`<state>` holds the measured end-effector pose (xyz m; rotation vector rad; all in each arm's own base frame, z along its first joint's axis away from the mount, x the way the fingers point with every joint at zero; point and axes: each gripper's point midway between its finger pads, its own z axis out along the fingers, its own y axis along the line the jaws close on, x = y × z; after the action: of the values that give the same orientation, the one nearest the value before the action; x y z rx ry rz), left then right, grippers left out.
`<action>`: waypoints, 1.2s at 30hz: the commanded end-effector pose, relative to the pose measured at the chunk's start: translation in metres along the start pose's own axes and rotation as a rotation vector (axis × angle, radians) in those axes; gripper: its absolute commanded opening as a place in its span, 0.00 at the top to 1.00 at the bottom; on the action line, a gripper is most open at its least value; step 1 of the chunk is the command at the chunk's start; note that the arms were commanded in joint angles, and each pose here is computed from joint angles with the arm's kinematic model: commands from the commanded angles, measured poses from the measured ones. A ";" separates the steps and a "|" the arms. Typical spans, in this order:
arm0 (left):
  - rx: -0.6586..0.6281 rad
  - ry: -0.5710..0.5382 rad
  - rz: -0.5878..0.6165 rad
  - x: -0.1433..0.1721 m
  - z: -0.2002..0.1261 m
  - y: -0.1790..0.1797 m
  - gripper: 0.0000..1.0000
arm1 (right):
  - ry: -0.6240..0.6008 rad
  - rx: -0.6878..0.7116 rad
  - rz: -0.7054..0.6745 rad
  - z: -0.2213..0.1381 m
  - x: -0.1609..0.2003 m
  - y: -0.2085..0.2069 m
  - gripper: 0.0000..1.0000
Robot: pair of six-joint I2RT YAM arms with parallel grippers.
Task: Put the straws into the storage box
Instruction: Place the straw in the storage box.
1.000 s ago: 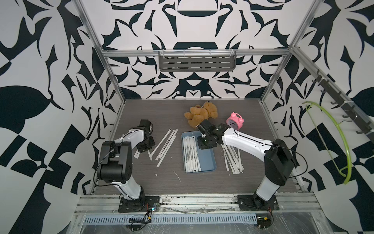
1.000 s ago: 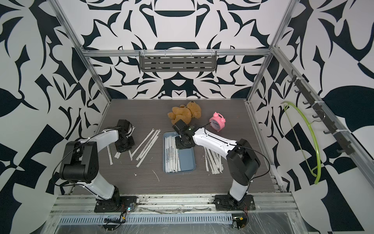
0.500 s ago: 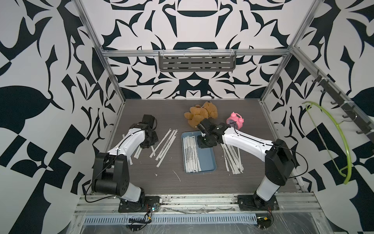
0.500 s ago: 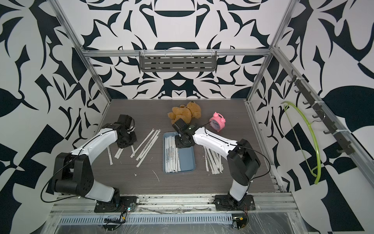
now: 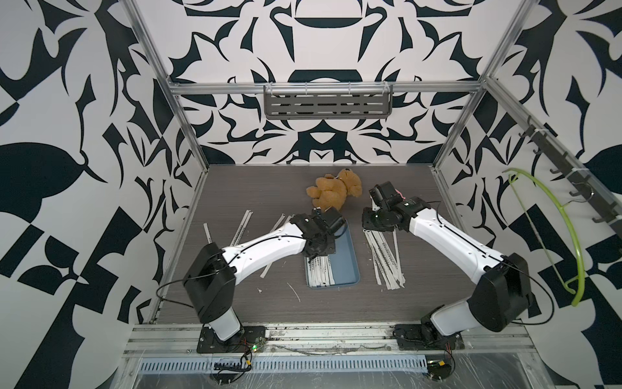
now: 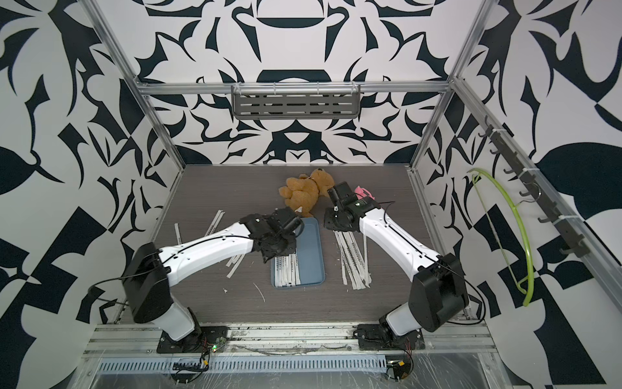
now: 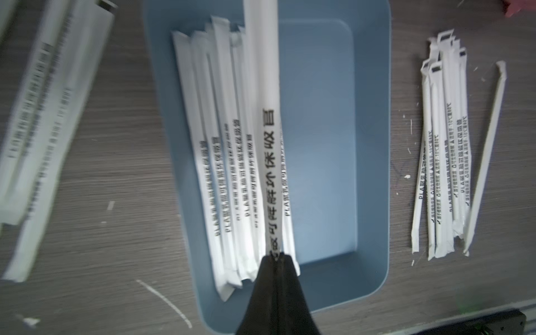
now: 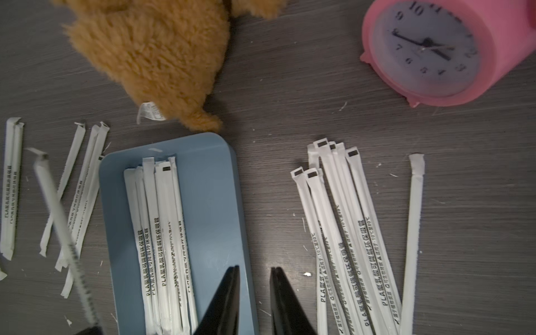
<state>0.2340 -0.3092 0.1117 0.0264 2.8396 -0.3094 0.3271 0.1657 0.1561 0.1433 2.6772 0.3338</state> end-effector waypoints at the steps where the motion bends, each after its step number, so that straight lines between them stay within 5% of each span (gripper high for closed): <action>1: -0.008 0.028 -0.072 0.010 0.018 -0.014 1.00 | -0.001 0.003 -0.018 -0.008 0.002 -0.006 0.76; 17: -0.094 0.107 -0.085 0.027 0.081 -0.019 1.00 | 0.014 -0.009 -0.019 -0.003 0.011 -0.008 0.76; 36: -0.112 0.129 -0.047 0.030 0.084 -0.017 0.97 | 0.024 -0.020 -0.021 0.001 0.011 -0.006 0.76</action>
<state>0.2300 -0.3454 0.0268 -0.0736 2.9679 -0.1961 0.3154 0.1608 0.1437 0.1183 2.7177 0.3431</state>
